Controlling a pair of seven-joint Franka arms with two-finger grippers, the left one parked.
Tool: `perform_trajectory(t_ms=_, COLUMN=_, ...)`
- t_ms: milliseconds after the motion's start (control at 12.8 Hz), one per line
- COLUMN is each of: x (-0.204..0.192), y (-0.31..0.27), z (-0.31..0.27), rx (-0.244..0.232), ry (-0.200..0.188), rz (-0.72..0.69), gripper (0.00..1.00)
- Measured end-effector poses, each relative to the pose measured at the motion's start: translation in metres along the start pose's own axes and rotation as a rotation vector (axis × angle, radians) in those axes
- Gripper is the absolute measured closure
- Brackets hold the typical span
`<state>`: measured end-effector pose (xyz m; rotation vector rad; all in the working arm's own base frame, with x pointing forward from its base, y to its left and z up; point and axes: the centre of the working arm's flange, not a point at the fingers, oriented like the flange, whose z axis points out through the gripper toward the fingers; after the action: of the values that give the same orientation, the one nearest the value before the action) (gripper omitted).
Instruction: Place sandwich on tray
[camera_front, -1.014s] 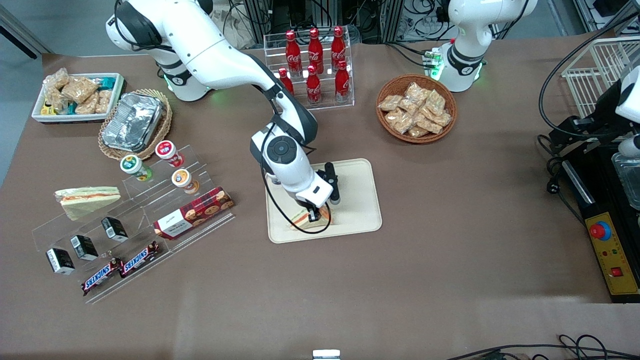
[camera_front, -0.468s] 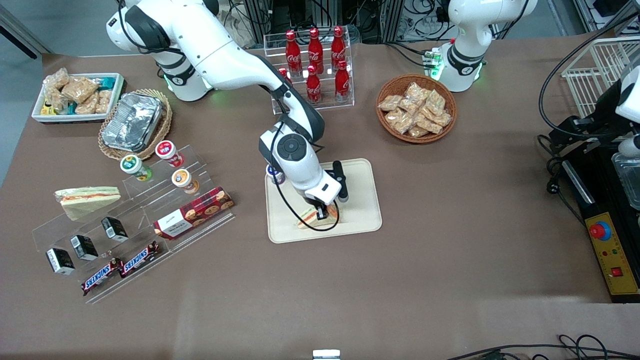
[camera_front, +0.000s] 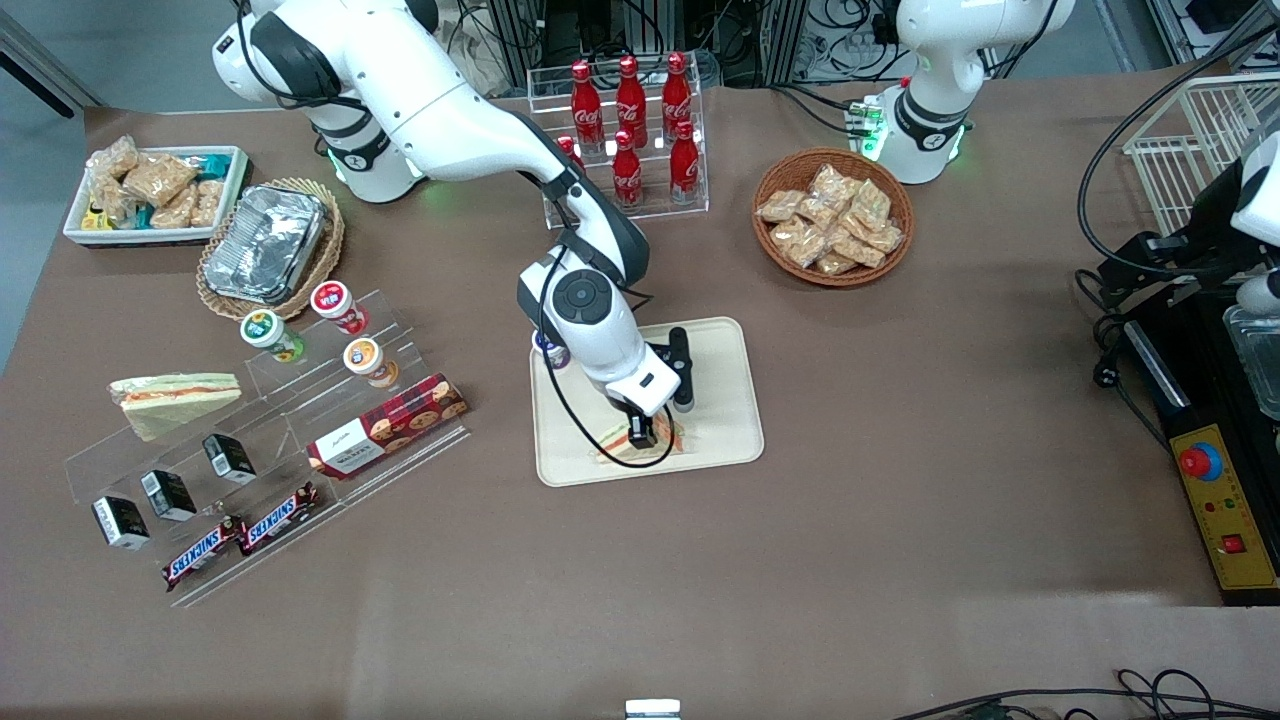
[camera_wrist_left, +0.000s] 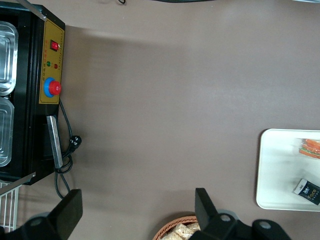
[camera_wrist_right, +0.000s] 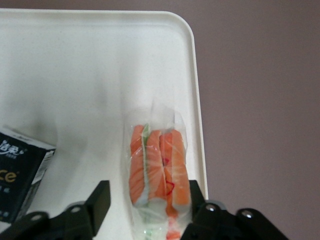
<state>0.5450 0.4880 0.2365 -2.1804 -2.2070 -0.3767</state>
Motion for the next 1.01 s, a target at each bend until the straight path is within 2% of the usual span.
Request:
perform_trajectory(t_ms=156, x=0.001, y=0.003, z=-0.003, rx=0.000, ry=0.011, rz=0.023, gripper=0.02)
perform_trajectory(t_ms=312, x=-0.002, y=0.011, z=-0.011, rx=-0.001, ry=0.023, rz=0.056, gripper=0.01)
perform_trajectory(t_ms=468, x=-0.011, y=0.024, z=-0.030, rx=0.011, ry=0.011, rz=0.086, gripper=0.01)
perform_trajectory(t_ms=546, x=-0.018, y=0.033, z=-0.046, rx=0.028, ry=0.008, rz=0.119, gripper=0.01)
perform_trajectory(t_ms=702, x=-0.030, y=0.045, z=-0.091, rx=0.099, ry=0.001, rz=0.250, gripper=0.01)
perform_trajectory(t_ms=858, x=-0.044, y=0.053, z=-0.147, rx=0.139, ry=-0.028, rz=0.371, gripper=0.01)
perform_trajectory(t_ms=1014, x=-0.076, y=0.068, z=-0.203, rx=0.144, ry=-0.071, rz=0.533, gripper=0.01)
